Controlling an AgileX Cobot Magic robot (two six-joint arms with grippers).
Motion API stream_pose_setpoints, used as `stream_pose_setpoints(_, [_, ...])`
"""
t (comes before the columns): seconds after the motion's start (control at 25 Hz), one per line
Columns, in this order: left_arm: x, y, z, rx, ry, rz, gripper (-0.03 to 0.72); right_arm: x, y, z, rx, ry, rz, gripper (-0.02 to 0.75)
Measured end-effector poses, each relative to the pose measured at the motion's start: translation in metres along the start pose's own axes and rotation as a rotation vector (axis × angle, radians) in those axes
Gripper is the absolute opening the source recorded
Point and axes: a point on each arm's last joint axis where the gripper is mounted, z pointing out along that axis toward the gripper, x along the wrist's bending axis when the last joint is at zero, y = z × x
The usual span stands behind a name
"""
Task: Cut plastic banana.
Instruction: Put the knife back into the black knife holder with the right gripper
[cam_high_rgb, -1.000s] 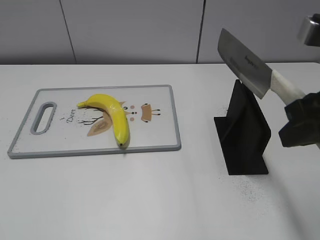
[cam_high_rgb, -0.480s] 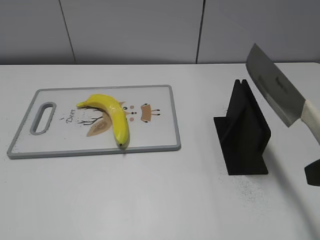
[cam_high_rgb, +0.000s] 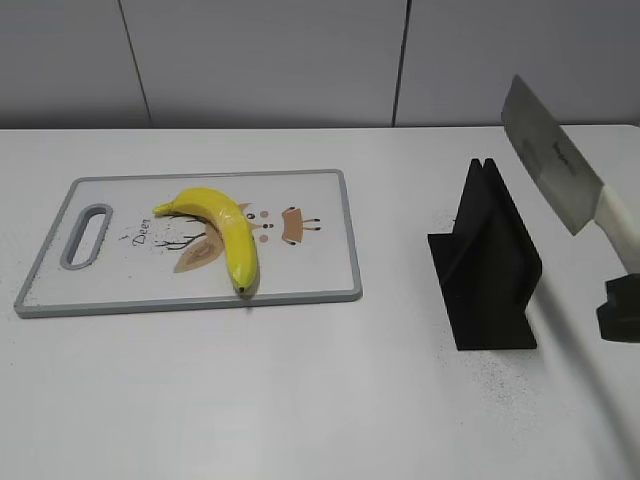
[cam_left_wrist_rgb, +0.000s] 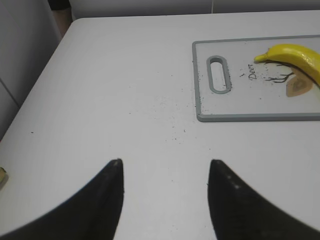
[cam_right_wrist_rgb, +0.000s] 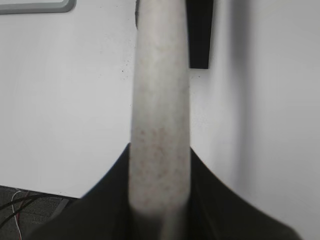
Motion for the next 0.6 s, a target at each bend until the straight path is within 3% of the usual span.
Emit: stream_pose_setpoints(0.6, [0.000, 0.000, 0.000, 0.000, 0.000, -0.001, 0.508, 0.002, 0.015, 0.042, 0.074, -0.052, 0.001, 0.195])
